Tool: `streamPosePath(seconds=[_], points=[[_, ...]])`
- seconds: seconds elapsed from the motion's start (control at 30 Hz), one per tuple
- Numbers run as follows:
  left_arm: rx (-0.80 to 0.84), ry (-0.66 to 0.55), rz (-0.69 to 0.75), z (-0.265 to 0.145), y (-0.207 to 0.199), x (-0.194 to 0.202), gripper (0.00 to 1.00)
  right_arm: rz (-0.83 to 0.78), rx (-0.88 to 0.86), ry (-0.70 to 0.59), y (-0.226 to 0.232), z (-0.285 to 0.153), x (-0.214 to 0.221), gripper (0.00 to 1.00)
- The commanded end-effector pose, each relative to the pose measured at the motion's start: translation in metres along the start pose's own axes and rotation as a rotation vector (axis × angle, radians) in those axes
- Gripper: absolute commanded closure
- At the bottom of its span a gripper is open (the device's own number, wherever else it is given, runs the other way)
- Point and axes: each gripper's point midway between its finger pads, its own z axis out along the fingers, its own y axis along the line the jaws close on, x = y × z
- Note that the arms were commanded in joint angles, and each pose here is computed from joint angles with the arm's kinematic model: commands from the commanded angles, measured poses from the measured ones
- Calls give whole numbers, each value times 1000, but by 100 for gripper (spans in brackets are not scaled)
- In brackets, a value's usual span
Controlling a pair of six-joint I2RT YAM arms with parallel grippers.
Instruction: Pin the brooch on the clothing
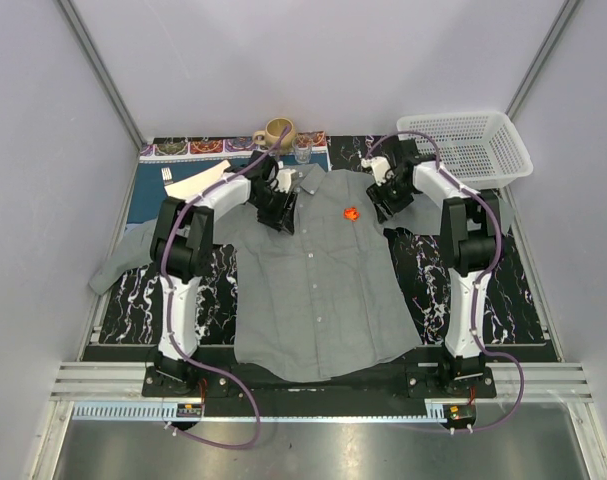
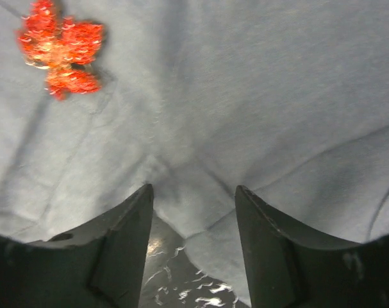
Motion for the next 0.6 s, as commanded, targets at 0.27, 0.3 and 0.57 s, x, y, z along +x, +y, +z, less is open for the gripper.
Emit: streamPosePath(seconds=[0.27,0.3,0.57], points=[[-49,-271,33,-141,34,-15,26,-123,-271,-173,129,-98,-54,20],[-55,-294,26,-154,40,-14,26,-126,-312,-167,141,-99,-50,19],[-190,-309,-198,-210,129,64,28,-230,-488,-30,236,-74,0,22]])
